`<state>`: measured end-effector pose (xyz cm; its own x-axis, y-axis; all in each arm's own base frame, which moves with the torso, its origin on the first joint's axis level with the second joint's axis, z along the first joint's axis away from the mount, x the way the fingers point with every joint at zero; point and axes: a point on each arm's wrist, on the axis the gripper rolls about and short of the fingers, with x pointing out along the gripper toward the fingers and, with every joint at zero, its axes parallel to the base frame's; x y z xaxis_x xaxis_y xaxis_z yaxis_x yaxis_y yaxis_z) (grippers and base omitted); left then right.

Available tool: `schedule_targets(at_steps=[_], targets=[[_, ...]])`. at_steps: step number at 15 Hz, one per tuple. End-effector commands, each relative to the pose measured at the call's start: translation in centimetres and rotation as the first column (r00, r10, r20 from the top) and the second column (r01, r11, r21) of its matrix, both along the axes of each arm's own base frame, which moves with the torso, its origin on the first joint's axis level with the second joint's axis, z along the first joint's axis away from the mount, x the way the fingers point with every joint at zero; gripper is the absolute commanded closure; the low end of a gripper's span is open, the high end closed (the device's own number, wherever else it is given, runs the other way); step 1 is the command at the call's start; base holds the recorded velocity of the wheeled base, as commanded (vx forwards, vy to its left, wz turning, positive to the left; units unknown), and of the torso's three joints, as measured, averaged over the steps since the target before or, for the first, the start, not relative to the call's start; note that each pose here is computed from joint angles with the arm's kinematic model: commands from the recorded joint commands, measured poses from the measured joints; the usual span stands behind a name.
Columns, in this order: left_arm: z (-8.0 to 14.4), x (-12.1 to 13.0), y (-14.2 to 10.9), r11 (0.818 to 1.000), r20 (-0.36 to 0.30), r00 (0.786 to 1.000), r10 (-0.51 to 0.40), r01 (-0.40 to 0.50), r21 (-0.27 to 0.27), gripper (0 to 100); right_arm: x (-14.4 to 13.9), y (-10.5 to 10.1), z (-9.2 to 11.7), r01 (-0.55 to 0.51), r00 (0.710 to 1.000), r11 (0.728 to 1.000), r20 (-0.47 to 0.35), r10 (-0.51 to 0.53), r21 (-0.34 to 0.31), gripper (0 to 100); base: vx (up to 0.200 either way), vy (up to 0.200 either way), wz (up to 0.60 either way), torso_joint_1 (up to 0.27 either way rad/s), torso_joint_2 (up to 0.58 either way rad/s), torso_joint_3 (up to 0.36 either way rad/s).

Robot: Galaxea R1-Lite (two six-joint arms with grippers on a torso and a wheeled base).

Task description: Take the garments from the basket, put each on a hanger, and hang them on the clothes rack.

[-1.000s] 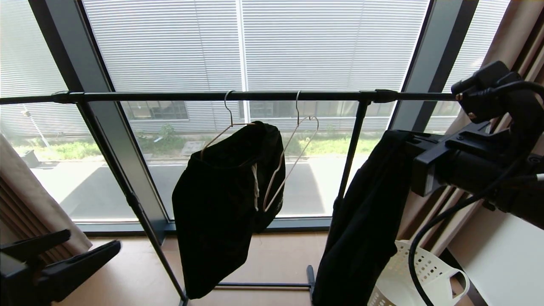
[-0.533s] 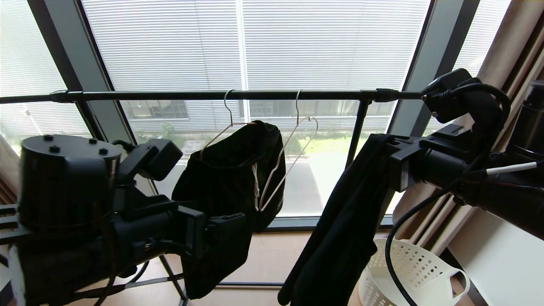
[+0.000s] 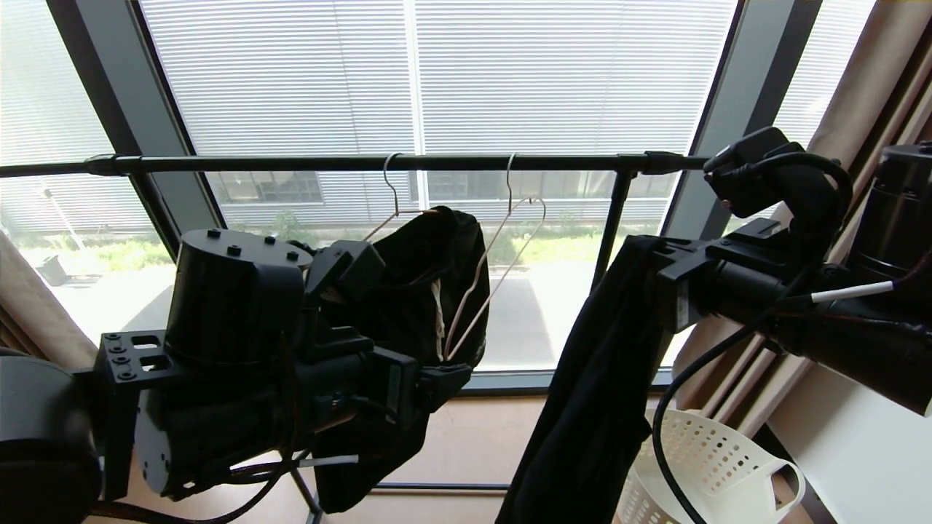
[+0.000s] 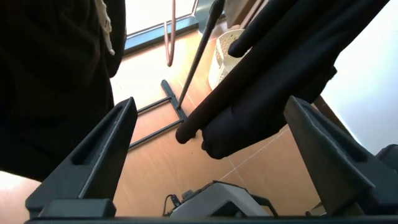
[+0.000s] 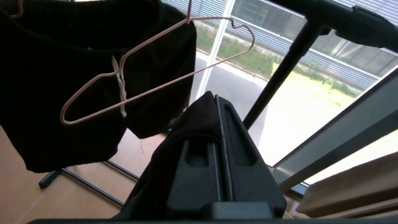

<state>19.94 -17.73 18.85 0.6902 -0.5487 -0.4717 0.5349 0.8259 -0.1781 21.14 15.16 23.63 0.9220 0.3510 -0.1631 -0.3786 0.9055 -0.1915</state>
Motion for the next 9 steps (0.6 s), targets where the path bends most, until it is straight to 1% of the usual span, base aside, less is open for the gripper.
schedule_targets(at_steps=[1, 3, 5, 6, 7, 9], targets=[[-0.2, 0.7, -0.9, 1.0, -0.006, 1.0, -0.005, 0.006, 0.006, 0, -0.1, 0.3, 0.0, -0.01, 1.0, 1.0, -0.001, 0.01, -0.002, 100, 0.0, 0.0, 0.0, 0.0, 0.0, 0.0], [-0.1, 1.3, -1.6, 1.0, -0.001, 1.0, -0.012, 0.012, 0.002, 0, 0.1, 0.8, -0.5, -0.012, 1.0, 1.0, -0.012, 0.011, -0.012, 100, 0.0, 0.0, 0.0, 0.0, 0.0, 0.0], [-0.7, 1.0, -2.8, 0.999, -0.018, 0.999, -0.045, 0.045, 0.008, 0, -0.3, 1.6, -0.5, -0.005, 1.0, 1.0, -0.009, 0.004, -0.021, 100, 0.0, 0.0, 0.0, 0.0, 0.0, 0.0], [-1.2, 1.0, -3.9, 0.998, -0.036, 0.998, -0.057, 0.057, -0.007, 0, -0.4, 2.1, -0.4, 0.03, 1.0, 0.999, 0.001, -0.03, -0.025, 100, 0.0, 0.0, 0.0, 0.0, 0.0, 0.0], [-1.6, 1.3, -4.4, 0.998, -0.035, 0.998, -0.059, 0.059, -0.013, 0, -0.3, 2.7, -0.6, 0.057, 0.998, 0.998, 0.002, -0.057, -0.03, 100, 0.0, 0.0, 0.0, 0.0, 0.0, 0.0], [-2.0, 1.9, -5.5, 0.997, -0.018, 0.998, -0.067, 0.066, -0.029, 0, 0.7, 3.6, -0.9, 0.13, 0.991, 0.991, 0.033, -0.13, -0.002, 100, 0.0, 0.0, 0.0, 0.0, 0.0, 0.0]])
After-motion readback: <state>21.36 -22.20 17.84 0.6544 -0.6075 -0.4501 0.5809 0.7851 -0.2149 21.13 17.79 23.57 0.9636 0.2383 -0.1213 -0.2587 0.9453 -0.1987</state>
